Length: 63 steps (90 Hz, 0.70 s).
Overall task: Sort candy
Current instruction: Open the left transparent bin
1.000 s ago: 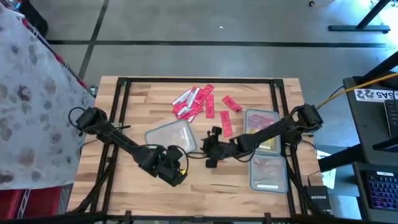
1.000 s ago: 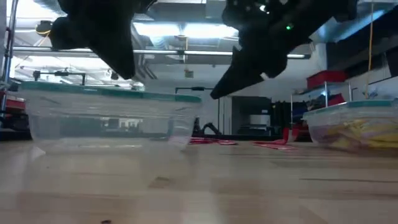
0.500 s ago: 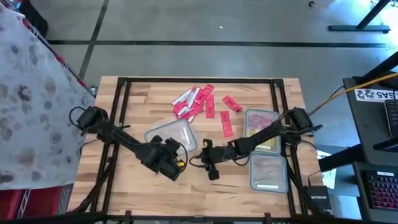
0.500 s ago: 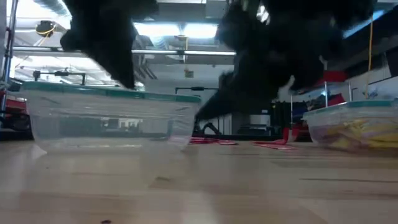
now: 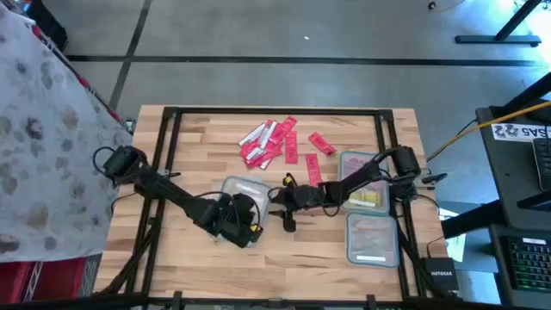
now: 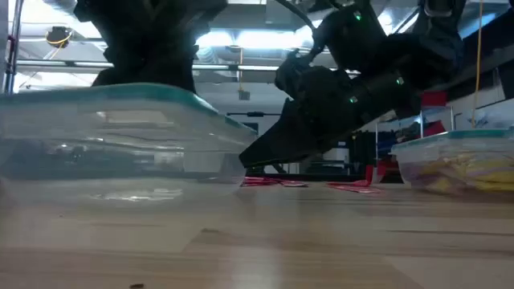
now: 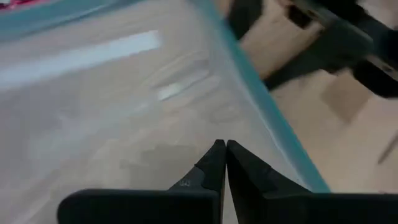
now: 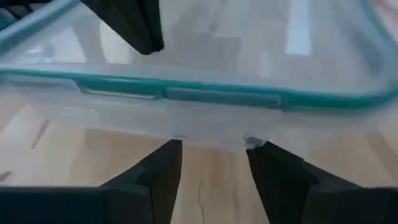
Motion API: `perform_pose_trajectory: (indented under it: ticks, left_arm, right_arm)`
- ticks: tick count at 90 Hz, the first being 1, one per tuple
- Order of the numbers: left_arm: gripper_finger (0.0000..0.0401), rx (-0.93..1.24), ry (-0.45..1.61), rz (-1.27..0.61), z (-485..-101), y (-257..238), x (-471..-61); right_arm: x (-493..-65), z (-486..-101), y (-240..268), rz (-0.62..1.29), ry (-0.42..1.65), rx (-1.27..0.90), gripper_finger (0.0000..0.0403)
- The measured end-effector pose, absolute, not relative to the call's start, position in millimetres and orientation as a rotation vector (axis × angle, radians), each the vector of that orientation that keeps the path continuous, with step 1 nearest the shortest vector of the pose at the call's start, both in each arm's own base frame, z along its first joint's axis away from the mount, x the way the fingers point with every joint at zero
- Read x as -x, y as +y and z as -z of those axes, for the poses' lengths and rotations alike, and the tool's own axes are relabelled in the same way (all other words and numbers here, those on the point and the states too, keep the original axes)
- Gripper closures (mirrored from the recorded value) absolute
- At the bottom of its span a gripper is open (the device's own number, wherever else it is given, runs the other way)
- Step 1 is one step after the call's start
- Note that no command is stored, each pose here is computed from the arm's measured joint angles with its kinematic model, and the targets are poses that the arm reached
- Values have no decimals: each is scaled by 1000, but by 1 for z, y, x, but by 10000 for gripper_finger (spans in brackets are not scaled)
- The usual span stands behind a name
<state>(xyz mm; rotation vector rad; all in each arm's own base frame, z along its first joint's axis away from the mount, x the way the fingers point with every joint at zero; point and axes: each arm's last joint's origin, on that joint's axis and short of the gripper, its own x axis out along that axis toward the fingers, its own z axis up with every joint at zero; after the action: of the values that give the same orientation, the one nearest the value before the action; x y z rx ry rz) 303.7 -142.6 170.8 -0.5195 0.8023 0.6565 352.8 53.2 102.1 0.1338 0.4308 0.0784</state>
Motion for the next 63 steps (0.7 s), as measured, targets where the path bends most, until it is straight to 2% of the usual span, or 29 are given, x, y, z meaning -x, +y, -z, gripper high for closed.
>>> perform_pose_trajectory:
  ticks: [18, 63]
  left_arm:
    - [401, 505, 790, -660, -160, -140, -299]
    - [401, 441, 772, -631, -157, -139, -298]
  right_arm:
    - [-340, -101, 47, -137, 326, -107, 233]
    - [-350, -84, 17, -410, 378, -168, 233]
